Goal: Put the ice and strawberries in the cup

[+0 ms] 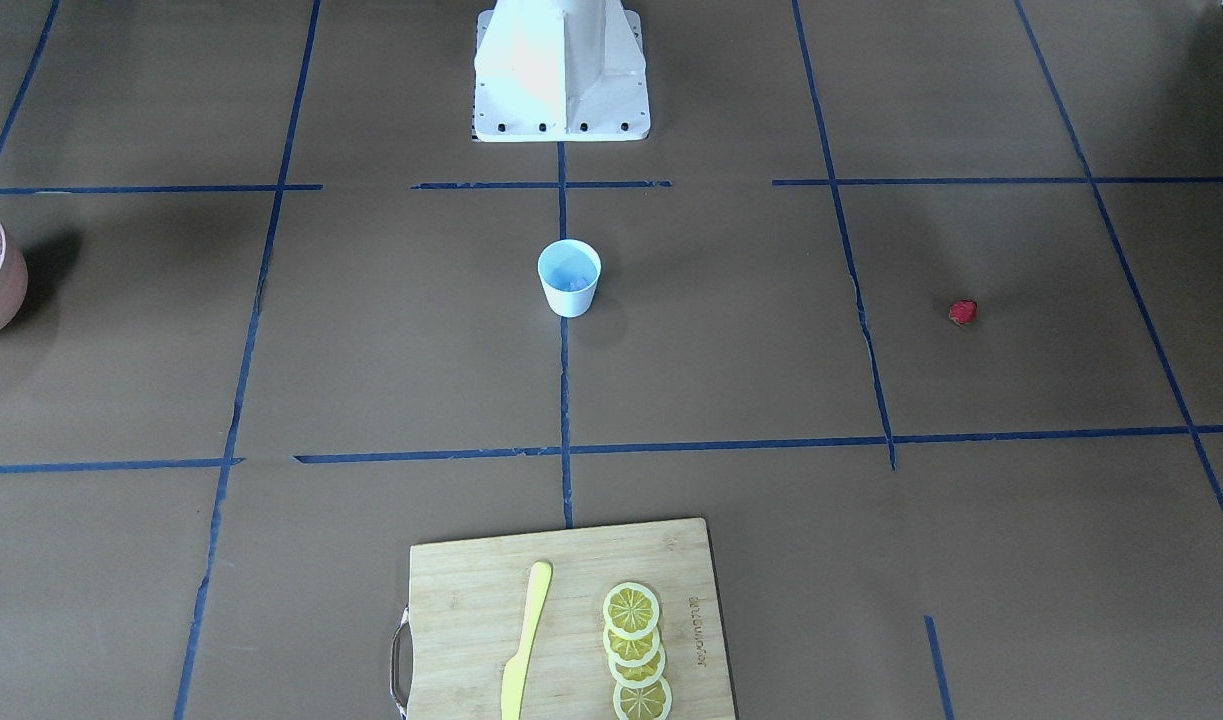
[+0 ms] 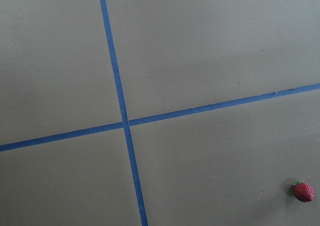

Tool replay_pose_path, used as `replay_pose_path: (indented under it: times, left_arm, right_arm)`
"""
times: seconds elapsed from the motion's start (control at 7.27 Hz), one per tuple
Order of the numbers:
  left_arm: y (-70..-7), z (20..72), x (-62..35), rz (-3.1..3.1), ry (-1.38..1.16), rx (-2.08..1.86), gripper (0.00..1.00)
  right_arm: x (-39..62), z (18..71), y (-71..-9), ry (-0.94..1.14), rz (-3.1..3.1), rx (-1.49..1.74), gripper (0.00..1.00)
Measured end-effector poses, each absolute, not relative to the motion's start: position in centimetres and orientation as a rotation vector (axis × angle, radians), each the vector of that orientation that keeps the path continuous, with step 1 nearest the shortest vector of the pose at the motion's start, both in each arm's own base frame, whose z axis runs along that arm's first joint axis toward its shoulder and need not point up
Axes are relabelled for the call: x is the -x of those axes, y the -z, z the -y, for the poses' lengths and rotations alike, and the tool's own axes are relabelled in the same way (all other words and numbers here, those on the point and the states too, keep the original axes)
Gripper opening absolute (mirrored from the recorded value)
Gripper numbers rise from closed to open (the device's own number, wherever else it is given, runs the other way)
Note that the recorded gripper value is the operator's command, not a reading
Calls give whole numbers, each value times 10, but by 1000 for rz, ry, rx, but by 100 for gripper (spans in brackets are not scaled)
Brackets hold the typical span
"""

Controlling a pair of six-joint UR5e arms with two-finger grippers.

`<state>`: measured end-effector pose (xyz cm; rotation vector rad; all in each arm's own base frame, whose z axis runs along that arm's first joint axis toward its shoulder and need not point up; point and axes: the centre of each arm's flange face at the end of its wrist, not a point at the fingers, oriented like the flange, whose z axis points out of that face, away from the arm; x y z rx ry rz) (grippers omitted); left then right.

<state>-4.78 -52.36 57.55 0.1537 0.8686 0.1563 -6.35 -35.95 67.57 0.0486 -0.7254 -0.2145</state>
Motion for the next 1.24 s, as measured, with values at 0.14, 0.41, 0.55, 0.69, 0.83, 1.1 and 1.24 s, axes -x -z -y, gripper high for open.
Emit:
replay_pose_path:
  times: [0.14, 0.41, 0.55, 0.69, 0.83, 1.1, 1.24]
  left_arm:
    - [-575, 524, 48, -869, -156, -154, 100]
    - [-575, 524, 48, -868, -156, -154, 100]
    - [-575, 524, 48, -868, -156, -154, 100]
    - [-575, 524, 48, -869, -156, -154, 100]
    - [-575, 524, 48, -868, -156, -154, 100]
    - [-575, 524, 48, -870, -156, -154, 100]
    - [-576, 523, 48, -871, -156, -153, 100]
  right_arm:
    - [65, 360, -675, 218, 726, -49, 62]
    - [66, 362, -674, 220, 724, -52, 55]
    - [66, 362, -674, 220, 722, -53, 30]
    - [66, 362, -674, 220, 721, -54, 8]
    - [66, 362, -674, 220, 722, -55, 0]
    - [65, 362, -671, 222, 725, -62, 0]
    - [65, 363, -666, 222, 730, -72, 0]
